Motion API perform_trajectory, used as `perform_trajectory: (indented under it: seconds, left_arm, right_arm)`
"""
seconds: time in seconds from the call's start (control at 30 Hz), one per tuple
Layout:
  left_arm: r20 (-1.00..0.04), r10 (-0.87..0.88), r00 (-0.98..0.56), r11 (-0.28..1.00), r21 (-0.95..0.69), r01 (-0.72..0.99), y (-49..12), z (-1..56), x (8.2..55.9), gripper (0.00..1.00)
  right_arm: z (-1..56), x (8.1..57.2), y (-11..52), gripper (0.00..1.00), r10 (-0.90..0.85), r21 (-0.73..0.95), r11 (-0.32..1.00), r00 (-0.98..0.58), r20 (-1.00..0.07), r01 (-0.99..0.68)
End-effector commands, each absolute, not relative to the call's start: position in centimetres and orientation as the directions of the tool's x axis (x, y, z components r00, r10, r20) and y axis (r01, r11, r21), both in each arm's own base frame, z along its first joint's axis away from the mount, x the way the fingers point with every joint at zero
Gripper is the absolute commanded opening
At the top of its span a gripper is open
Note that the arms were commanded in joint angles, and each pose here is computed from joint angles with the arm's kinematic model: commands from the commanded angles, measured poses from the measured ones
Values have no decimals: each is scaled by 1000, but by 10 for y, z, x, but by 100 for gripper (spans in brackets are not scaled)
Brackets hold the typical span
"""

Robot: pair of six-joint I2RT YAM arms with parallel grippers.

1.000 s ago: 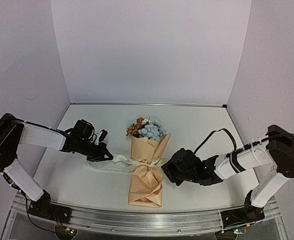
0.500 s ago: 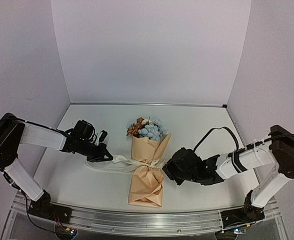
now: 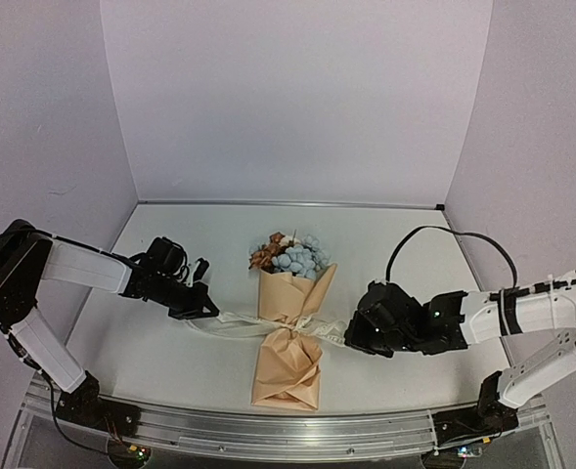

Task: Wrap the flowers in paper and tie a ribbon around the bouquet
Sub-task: Tie the half-tied ribbon around the folded bouquet.

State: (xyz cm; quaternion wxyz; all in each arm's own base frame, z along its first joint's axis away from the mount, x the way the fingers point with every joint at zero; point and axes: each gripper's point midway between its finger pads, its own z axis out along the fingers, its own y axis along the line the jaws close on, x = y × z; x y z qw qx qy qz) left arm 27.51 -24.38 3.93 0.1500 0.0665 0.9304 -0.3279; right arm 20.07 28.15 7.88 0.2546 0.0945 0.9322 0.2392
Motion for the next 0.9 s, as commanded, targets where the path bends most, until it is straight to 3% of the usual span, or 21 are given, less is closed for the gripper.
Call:
perform_trajectory:
  seconds: [0.0,0.2,0.5,0.87]
  left_arm:
    - [-352,-5,-936,803,-559,206,-238,46,292,0]
    - [-351,-11,-936,810,-552,198,-233,46,292,0]
    - [-354,-34,-934,813,-554,181,-228,48,288,0]
    - [-397,-71,-915,840,-518,159,-217,61,292,0]
  right_arm:
    - [79,189,251,0,23,251,961,-867,-498,-118]
    - [72,189,225,0,-141,82,974,-847,-513,-212]
    - [58,192,205,0,-257,-40,962,-840,-478,-272]
    - [50,189,204,0,-629,-237,777,-695,-349,-584]
